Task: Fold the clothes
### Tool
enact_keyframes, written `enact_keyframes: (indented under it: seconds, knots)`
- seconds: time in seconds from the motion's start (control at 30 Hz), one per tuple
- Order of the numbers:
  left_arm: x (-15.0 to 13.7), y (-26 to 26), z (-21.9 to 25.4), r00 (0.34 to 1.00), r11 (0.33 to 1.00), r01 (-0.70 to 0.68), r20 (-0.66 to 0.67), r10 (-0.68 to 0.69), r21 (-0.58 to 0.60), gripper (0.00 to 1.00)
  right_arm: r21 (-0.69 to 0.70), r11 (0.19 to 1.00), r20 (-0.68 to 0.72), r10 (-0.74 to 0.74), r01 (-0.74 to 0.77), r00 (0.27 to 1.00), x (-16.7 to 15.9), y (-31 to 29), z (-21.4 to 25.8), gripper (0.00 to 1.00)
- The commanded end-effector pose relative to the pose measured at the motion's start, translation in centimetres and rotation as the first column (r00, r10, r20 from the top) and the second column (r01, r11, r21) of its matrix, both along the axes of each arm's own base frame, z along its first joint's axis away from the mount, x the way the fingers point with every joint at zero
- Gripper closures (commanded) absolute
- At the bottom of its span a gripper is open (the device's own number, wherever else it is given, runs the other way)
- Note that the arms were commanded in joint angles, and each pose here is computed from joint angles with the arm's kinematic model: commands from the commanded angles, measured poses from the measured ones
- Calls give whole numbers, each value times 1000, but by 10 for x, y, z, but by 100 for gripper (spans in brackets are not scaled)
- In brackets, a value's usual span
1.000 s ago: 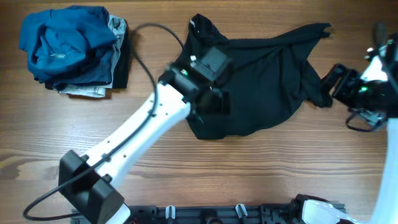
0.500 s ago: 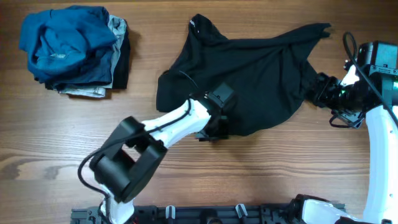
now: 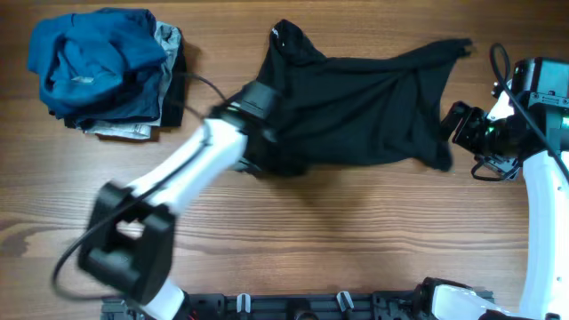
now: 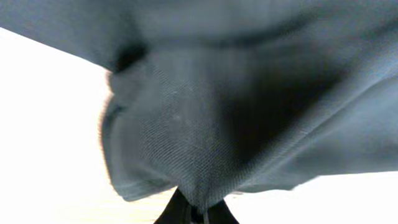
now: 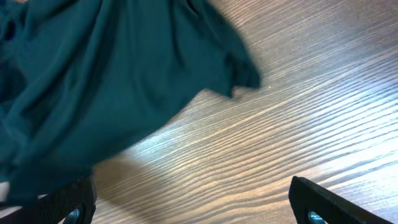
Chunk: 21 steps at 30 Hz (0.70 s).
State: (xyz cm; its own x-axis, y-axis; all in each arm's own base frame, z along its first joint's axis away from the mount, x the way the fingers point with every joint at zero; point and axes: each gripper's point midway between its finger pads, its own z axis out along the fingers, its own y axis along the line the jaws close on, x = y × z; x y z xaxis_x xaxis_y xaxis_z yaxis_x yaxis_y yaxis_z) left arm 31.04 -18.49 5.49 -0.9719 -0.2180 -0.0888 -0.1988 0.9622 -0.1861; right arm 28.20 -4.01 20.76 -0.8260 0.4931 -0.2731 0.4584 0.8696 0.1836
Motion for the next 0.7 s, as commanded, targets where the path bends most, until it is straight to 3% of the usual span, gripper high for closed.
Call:
enact_keyframes:
  seconds: [0.0,0.17,0.3,0.4,0.47,0.67]
  knots:
    - [28,43,46,986,996,-82,142,84,-24,96,26,999,-76,23,-21,997,-13,6,-27,0]
    - [34,54,51,983,997,-76,169,78,-20,96,109,994,-199,43,-22,979,-40,20,-89,2]
    - [39,53,53,979,997,-76,187,80,-29,96,184,983,-206,65,-27,976,-46,34,-116,16]
    - [41,52,54,977,997,-76,196,81,-33,96,250,967,-162,91,-48,983,-43,46,-133,28]
    - [41,52,54,977,997,-75,196,80,-33,96,270,961,-116,98,-63,988,-38,51,-146,46]
    - [43,51,54,976,997,-75,202,81,-36,96,221,955,76,183,-195,980,-9,57,-166,47]
